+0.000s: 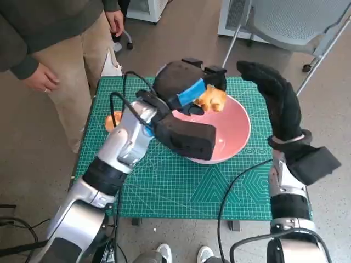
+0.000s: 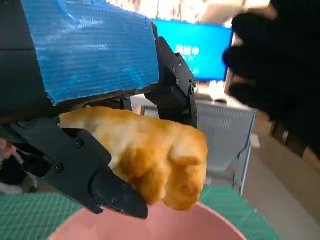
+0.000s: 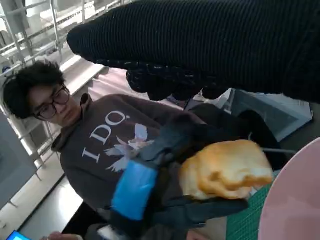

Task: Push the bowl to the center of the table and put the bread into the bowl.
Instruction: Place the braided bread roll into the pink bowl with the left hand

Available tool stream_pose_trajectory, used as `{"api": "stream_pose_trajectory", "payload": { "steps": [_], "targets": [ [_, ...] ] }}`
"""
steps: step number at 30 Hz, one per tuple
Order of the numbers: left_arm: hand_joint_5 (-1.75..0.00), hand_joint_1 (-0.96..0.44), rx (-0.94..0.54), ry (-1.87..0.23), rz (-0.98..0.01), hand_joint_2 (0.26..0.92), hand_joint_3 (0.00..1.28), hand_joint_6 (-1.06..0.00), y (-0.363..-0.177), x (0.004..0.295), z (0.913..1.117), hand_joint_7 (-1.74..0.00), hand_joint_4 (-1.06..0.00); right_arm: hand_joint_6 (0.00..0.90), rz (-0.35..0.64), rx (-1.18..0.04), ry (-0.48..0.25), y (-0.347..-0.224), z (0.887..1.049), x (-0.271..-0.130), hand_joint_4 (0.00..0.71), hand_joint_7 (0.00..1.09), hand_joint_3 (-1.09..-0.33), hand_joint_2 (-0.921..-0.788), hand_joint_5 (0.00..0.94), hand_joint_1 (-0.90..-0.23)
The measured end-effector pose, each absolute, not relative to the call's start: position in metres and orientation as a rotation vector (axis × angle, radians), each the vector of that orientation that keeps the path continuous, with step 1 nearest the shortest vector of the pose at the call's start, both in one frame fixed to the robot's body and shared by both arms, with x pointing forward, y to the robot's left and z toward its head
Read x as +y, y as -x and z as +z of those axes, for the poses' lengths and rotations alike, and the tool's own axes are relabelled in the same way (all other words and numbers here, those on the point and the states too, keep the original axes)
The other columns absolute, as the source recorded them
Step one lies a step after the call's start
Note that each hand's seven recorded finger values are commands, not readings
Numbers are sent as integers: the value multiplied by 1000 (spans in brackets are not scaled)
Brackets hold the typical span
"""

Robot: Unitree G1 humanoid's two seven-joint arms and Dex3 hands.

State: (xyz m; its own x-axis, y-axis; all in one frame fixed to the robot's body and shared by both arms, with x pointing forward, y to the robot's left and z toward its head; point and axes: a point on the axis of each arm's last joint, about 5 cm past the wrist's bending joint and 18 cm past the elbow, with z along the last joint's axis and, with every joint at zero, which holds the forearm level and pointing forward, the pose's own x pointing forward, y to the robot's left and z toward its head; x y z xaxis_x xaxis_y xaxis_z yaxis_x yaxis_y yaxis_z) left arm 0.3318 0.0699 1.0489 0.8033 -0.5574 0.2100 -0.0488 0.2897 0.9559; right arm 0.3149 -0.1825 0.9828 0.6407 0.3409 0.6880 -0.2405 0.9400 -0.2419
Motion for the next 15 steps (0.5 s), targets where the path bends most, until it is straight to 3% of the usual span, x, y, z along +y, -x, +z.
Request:
{"api": "stream_pose_trajectory", "payload": {
  "steps": [7, 9, 10, 11, 13, 15],
  "targets": [
    [-1452, 3, -544, -1253, -371, 604, 685, -584, -335, 70, 1049, -1205, -652, -1, 319, -816, 127, -314, 984, -183, 191, 526, -817, -921, 3, -717],
    [-1348, 2, -533, -1251, -376, 768, 400, -545, -336, 70, 1048, -1206, -657, -1, 315, -815, 126, -314, 984, -183, 193, 526, -816, -921, 4, -717],
    [-1334, 2, -525, -1250, -382, 799, 351, -531, -336, 70, 1048, -1214, -653, -1, 314, -813, 125, -314, 983, -183, 194, 526, -816, -921, 4, -717],
    [-1028, 11, -514, -1247, -392, 817, 268, -455, -336, 70, 1048, -988, -531, -1, 313, -812, 125, -313, 983, -183, 194, 526, -816, -921, 4, -717],
    [-494, 14, -484, -1231, -418, 832, 156, -405, -336, 70, 1048, -573, -407, -1, 309, -810, 124, -313, 982, -183, 195, 526, -816, -921, 4, -717],
    [-255, -9, -444, -1208, -458, 821, 101, -354, -336, 69, 1048, -363, -287, -1, 306, -808, 122, -312, 981, -183, 195, 526, -816, -921, 4, -718]
  ]
}}
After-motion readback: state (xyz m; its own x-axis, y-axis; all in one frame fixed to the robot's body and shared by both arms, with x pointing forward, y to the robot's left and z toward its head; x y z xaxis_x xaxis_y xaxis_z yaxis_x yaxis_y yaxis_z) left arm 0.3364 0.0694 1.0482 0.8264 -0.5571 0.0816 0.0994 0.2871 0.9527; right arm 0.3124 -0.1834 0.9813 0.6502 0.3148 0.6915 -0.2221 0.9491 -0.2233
